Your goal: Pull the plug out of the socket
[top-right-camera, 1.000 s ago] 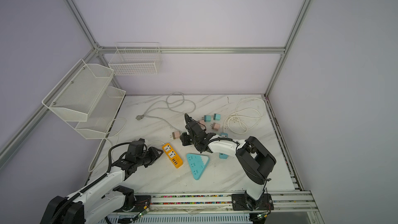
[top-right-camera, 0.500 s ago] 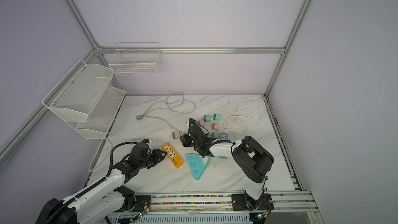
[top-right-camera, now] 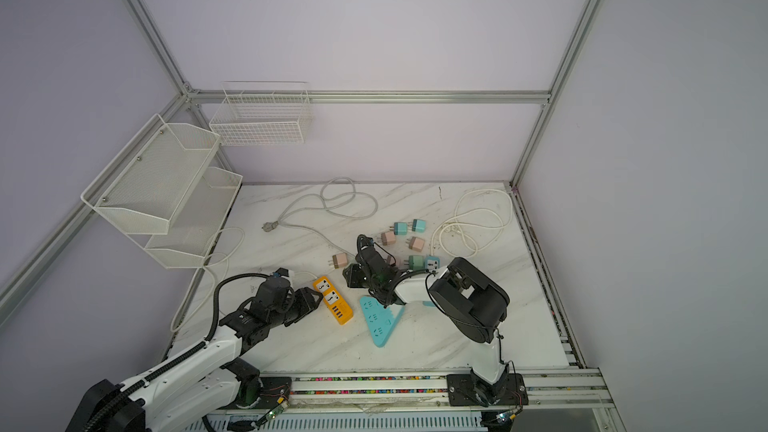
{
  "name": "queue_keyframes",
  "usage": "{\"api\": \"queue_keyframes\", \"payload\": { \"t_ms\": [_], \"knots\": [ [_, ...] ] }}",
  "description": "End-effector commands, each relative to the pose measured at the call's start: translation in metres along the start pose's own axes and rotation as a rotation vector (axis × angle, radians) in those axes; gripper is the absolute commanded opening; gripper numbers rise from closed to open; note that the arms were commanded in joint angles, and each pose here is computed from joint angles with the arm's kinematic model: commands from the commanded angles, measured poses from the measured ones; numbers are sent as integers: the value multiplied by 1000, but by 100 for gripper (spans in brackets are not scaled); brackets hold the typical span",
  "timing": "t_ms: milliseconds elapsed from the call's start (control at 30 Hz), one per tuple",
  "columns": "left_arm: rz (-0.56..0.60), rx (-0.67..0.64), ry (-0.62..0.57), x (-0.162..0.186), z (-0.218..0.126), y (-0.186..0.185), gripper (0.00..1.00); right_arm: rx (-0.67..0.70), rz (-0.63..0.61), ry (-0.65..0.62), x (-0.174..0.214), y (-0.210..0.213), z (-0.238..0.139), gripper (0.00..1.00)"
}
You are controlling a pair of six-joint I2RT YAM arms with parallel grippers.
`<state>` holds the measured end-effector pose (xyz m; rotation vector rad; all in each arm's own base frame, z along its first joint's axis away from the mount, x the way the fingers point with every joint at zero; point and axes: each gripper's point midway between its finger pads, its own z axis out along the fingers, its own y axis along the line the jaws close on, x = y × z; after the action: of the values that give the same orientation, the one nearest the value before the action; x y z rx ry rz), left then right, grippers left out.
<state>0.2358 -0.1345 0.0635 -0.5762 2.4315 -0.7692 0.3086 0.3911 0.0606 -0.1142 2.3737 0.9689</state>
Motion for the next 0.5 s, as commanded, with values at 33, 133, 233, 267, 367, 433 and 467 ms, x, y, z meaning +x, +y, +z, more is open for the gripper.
{"api": "queue_keyframes", "payload": {
  "t_ms": [33,133,233,267,367,433,467],
  "knots": [
    [11,65,-54,-21,-8,-31,51,-26,10,-20,-7,11,10,16],
    [13,59,-53,-20,-7,-29,51,-4,-4,-12,-4,9,15,17],
    [12,57,-55,-21,-7,-29,53,19,-18,-22,-3,5,14,19],
    [11,56,-54,-20,-7,-28,53,23,-20,-20,-3,4,15,20],
    [11,54,-58,-21,-7,-28,53,26,-32,-7,-1,4,16,23],
    [11,52,-55,-21,-6,-28,54,29,-40,-8,-2,4,15,31],
    [12,51,-56,-21,-6,-28,54,34,-45,-10,-3,4,14,33]
  ]
}}
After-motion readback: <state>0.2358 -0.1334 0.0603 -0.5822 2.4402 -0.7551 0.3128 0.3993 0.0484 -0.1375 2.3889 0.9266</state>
